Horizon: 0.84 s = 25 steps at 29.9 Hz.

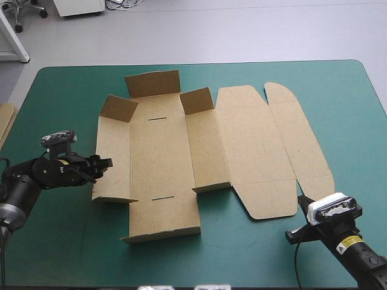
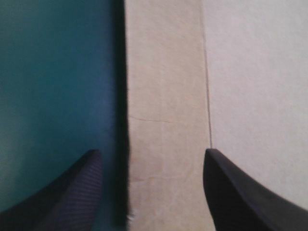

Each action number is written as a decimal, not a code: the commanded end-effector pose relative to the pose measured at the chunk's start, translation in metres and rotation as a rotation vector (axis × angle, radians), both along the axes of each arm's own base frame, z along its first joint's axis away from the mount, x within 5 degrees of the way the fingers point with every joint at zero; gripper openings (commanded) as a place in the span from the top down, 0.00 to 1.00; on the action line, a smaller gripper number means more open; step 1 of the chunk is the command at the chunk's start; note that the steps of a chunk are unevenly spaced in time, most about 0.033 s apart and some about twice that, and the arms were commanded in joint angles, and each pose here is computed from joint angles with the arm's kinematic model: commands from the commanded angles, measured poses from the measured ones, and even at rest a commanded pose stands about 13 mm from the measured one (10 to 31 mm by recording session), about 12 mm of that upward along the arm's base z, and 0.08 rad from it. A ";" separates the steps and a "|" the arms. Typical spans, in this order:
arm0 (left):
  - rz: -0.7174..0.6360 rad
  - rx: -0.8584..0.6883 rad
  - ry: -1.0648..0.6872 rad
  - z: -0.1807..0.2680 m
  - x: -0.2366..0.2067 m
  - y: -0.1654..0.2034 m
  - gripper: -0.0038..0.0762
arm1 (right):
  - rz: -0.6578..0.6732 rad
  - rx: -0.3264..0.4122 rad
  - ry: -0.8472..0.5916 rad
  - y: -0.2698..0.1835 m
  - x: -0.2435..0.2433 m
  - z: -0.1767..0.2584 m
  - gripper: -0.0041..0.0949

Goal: Fold the box

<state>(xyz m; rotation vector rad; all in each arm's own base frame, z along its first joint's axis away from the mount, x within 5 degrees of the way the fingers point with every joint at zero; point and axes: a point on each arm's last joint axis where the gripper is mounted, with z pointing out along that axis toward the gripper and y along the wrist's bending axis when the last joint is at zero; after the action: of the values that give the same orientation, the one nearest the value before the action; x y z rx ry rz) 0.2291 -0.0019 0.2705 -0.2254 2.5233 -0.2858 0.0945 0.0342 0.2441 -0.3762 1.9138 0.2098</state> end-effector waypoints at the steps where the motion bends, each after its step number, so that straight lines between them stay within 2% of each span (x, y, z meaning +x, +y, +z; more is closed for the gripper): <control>1: 0.044 -0.060 -0.094 0.018 0.002 0.020 0.41 | -0.006 0.025 -0.088 0.001 0.004 0.018 0.98; 7: -0.078 -0.210 -0.073 0.008 0.008 0.027 0.43 | -0.006 0.025 -0.088 0.001 0.004 0.018 0.98; 13: -0.092 -0.215 -0.019 -0.008 0.016 0.035 0.47 | -0.006 0.025 -0.088 0.001 0.004 0.018 0.98; 21: -0.122 -0.230 0.042 -0.026 0.025 0.036 0.47 | -0.006 0.025 -0.088 0.001 0.004 0.018 0.98; 25: -0.175 -0.297 0.042 -0.034 0.031 0.032 0.47 | -0.006 0.025 -0.088 0.001 0.004 0.018 0.98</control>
<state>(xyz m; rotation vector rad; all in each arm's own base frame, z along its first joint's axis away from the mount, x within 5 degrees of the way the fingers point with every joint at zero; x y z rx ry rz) 0.2526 0.0346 0.2230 -0.1549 2.6262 -0.6473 0.0942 0.0342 0.2434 -0.3775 1.9216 0.2110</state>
